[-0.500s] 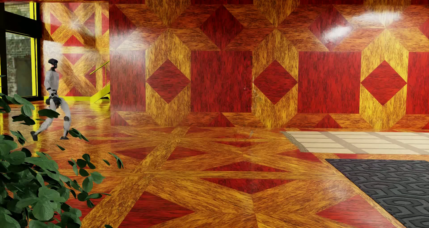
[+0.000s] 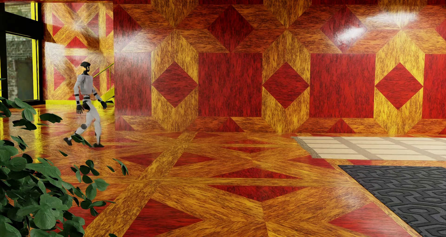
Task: Move forward
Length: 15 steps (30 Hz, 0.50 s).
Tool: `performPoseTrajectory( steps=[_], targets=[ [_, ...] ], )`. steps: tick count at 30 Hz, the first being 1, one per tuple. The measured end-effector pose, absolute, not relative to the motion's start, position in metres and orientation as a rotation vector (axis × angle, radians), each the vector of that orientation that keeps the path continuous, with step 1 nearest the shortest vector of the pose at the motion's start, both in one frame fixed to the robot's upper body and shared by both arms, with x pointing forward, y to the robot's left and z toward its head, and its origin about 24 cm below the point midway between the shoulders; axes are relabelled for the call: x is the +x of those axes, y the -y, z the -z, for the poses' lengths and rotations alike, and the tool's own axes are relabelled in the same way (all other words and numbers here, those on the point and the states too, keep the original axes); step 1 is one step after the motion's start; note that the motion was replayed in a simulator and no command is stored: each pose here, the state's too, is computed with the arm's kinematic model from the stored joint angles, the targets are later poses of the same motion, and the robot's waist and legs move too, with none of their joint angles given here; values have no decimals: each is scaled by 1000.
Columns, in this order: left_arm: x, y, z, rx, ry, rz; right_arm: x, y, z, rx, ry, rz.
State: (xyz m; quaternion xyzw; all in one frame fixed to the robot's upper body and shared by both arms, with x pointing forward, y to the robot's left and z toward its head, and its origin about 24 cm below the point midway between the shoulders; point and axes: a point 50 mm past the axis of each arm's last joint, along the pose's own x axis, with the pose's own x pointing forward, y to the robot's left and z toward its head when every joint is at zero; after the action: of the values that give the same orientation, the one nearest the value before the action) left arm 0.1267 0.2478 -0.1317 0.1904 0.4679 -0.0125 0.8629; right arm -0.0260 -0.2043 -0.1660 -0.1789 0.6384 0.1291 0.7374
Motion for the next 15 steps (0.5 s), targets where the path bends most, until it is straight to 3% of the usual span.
performPoseTrajectory(
  steps=[4, 15],
  targets=[
    [79, -236, 153, 408, -1148, 101, -14, 215, 164, -396, -1370, -229],
    [-16, -232, 165, 388, -1428, 133, 127, 248, 126, -442, -949, -69]
  ],
)
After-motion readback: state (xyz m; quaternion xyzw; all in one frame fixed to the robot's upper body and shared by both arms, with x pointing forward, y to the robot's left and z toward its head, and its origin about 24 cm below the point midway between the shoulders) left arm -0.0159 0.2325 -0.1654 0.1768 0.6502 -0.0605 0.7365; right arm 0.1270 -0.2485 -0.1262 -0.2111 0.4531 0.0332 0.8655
